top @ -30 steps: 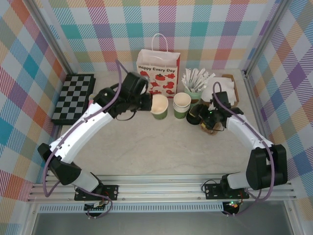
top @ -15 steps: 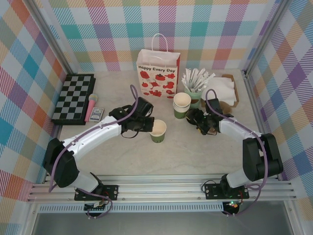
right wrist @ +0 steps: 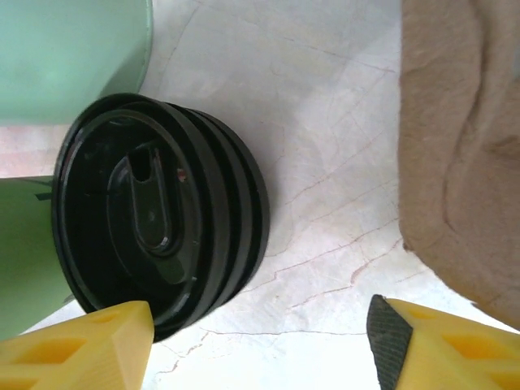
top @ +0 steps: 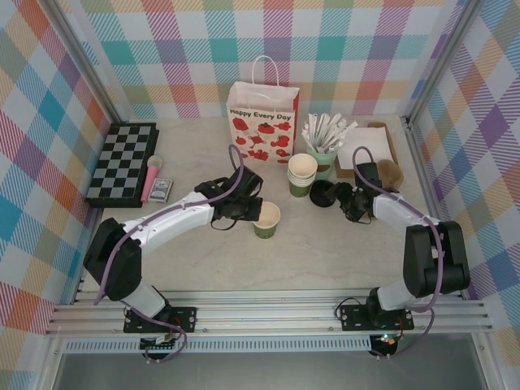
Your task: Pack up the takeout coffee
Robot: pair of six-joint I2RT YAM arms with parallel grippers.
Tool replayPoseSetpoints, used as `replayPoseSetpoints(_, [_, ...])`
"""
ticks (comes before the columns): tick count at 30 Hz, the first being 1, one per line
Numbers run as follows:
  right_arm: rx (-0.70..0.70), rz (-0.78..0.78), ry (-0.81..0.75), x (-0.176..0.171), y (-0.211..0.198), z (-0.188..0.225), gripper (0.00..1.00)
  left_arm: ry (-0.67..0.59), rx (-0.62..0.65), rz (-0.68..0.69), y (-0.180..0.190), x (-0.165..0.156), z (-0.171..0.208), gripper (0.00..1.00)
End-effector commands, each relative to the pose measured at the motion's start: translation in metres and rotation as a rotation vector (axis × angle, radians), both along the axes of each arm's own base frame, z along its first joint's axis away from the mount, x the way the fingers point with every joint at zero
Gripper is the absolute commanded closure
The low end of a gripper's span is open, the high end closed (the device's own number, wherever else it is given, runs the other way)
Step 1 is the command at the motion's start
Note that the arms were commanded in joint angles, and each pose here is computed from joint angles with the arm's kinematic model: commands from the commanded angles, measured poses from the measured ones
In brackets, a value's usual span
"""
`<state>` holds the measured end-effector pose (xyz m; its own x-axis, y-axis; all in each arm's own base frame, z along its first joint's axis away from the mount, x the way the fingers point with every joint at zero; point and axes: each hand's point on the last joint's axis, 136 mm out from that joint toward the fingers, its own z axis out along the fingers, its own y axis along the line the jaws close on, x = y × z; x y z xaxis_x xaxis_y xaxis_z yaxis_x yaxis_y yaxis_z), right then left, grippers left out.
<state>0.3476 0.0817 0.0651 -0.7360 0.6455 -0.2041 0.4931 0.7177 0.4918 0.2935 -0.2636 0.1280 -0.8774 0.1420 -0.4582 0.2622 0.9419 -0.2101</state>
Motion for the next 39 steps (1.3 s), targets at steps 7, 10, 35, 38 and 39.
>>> replayPoseSetpoints(7, [-0.108, 0.133, 0.025, 0.026, -0.002, 0.005, 0.38, -0.028, 0.016, -0.030, -0.010, 0.006, -0.001, 0.92])
replayPoseSetpoints(10, [-0.134, 0.157, 0.034, 0.032, -0.003, 0.004, 0.42, -0.025, 0.023, -0.027, -0.009, 0.006, -0.003, 0.90])
replayPoseSetpoints(35, [-0.253, 0.267, 0.057, 0.048, 0.003, -0.002, 0.70, -0.046, -0.011, -0.036, -0.008, 0.002, 0.029, 0.62])
replayPoseSetpoints(38, [-0.269, 0.268, 0.066, 0.048, 0.002, -0.003, 0.67, -0.056, -0.016, -0.030, -0.007, 0.001, 0.033, 0.59])
replayPoseSetpoints(39, [-0.274, 0.268, 0.069, 0.048, 0.001, -0.004, 0.66, -0.061, -0.019, -0.026, -0.006, 0.001, 0.034, 0.57])
